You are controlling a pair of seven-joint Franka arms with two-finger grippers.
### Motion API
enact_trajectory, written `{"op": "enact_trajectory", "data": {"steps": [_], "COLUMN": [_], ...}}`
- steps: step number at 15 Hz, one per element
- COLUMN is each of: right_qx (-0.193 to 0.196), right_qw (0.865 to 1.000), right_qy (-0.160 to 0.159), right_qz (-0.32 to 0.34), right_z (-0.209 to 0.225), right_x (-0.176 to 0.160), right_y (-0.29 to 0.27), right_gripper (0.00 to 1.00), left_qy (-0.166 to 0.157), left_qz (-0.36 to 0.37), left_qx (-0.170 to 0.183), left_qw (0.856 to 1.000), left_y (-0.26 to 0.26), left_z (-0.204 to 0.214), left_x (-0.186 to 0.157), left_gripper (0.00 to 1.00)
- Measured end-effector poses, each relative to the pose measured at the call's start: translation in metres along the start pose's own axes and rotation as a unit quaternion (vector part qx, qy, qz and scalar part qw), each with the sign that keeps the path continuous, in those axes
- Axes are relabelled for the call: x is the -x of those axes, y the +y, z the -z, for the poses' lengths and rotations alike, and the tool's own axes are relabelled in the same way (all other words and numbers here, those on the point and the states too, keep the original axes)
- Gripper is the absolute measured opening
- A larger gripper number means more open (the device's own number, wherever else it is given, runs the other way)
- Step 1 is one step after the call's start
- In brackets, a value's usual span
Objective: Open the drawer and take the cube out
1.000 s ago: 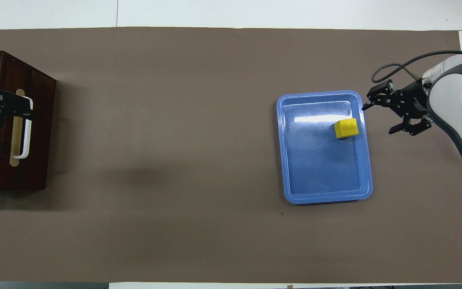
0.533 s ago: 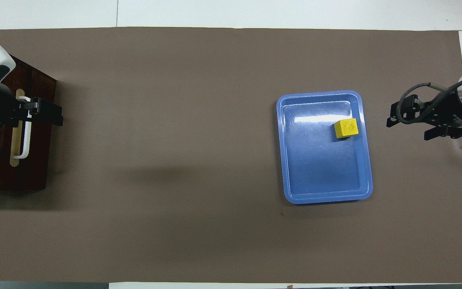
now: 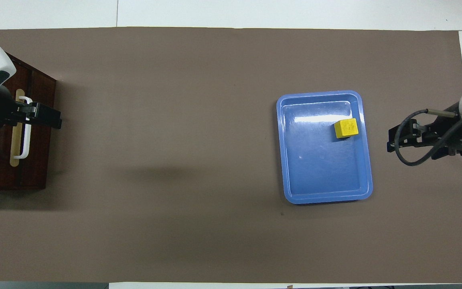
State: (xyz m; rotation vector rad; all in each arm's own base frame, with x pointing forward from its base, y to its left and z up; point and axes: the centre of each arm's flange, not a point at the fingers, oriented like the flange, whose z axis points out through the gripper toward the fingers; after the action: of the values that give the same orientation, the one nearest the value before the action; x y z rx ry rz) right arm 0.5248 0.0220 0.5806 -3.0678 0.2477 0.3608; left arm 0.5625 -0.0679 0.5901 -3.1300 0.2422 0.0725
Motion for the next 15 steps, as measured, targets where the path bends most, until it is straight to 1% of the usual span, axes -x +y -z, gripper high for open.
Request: {"op": "enact_trajectory", "data": {"steps": [2, 4, 5, 10, 15], "right_qx": [0.023, 0.048, 0.051, 0.044, 0.039], "right_qw": [0.999, 0.997, 0.996, 0.995, 0.994], "right_qy": [0.006, 0.027, 0.034, 0.072, 0.079], "right_qz": [0.028, 0.056, 0.059, 0.060, 0.059], "right_z": [0.002, 0.004, 0.006, 0.027, 0.031], "right_x": [0.002, -0.002, -0.003, -0.006, -0.007], "right_y": [0.002, -0.001, -0.003, -0.005, -0.004], "right_gripper": [1.00, 1.00, 1.00, 1.00, 1.00], "left_qy": [0.000, 0.000, 0.001, 0.001, 0.001], "left_qz": [0.000, 0.001, 0.002, 0.005, 0.006], "left_qx": [0.000, 0.000, 0.000, 0.000, 0.000], "left_qw": [1.000, 1.000, 1.000, 1.000, 1.000], "left_y": [-0.001, -0.002, -0.003, -0.007, -0.008], "left_z": [0.000, 0.000, 0.000, 0.000, 0.000], "left_x": [0.000, 0.000, 0.000, 0.000, 0.000], "left_gripper": [1.00, 1.00, 1.00, 1.00, 1.00]}}
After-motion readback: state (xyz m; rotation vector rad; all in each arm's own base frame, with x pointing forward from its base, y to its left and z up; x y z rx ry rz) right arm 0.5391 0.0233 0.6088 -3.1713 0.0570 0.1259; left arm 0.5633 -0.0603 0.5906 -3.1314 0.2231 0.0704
